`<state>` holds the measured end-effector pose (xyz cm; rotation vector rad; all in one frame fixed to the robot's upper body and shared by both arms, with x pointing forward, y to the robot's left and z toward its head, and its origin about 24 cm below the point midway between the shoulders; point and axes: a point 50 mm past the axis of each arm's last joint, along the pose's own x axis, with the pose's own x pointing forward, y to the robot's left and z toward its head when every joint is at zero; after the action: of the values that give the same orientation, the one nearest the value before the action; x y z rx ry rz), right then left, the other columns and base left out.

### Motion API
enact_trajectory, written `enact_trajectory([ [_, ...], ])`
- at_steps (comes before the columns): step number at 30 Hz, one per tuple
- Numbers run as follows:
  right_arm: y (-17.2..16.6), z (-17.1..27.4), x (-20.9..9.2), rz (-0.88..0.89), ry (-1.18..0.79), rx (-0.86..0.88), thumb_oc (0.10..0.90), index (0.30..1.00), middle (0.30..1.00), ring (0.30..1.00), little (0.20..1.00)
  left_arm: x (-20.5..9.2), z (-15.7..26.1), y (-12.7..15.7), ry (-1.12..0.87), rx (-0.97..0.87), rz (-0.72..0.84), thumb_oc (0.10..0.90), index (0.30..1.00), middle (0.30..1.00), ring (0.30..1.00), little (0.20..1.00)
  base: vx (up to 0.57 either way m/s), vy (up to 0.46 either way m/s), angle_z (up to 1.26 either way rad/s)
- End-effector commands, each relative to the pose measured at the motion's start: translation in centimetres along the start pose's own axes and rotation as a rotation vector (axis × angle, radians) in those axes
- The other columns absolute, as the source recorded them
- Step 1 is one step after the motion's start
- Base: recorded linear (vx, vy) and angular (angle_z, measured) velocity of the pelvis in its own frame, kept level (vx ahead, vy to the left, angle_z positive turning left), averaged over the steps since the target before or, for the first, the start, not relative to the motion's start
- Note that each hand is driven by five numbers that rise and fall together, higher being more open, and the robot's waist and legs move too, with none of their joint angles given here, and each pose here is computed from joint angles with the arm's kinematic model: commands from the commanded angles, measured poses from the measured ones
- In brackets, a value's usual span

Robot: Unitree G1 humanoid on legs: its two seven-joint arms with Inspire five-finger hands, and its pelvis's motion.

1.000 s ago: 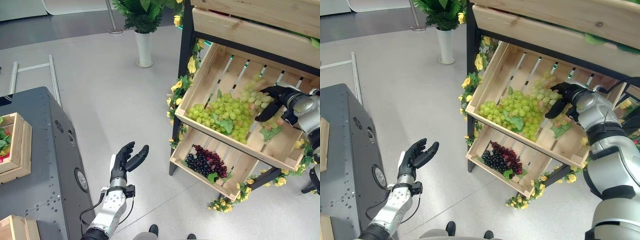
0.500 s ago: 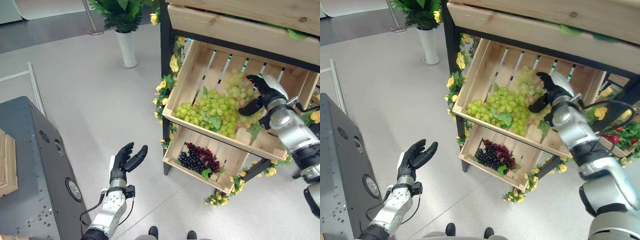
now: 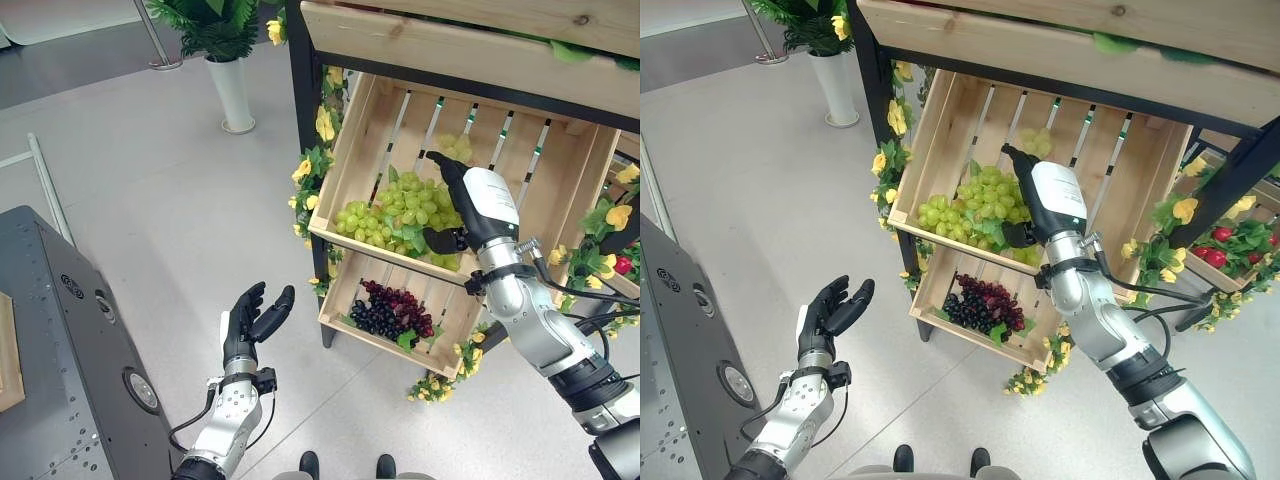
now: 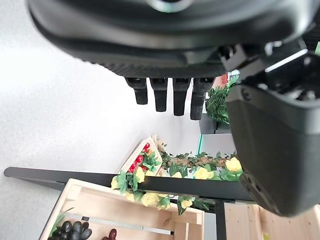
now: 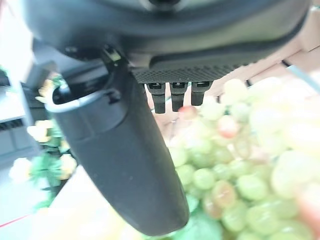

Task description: Pick up the fruits from the basket on one side to the basket on the other side

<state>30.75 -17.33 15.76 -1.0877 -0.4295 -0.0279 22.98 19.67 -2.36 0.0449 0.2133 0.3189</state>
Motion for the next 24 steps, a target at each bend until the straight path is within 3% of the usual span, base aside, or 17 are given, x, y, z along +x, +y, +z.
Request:
enact_trajectory([
  [1,-5.0,5.4,1.2,-0.326,-0.369,-0.065,0.8,0.9,0.9,0.9,0.9,1.1,4.0,-1.3,-0.207,-0.051,-0.023,0.8,0.9,0.9,0.9,0.9,0.0,0.0,0.0],
  [16,-1.7,9.2,-3.4,-0.645,-0.823,-0.009,0.8,0.9,0.9,0.9,0.9,-0.2,1.2,-1.6,-0.149,-0.02,-0.036,0.8,0.9,0.9,0.9,0.9,0.0,0.0,0.0],
  [21,0.6,8.7,-4.8,-0.635,-0.894,0.022,0.8,0.9,0.9,0.9,0.9,-0.4,0.1,-1.5,-0.119,-0.006,-0.025,0.8,0.9,0.9,0.9,0.9,0.01,-0.005,0.01],
  [24,2.6,8.2,-5.8,-0.482,-0.89,0.088,0.8,0.9,0.9,0.9,0.9,-0.5,-0.6,-1.2,-0.104,0.005,-0.015,0.8,0.9,0.9,0.9,0.9,0.0,0.0,0.0],
])
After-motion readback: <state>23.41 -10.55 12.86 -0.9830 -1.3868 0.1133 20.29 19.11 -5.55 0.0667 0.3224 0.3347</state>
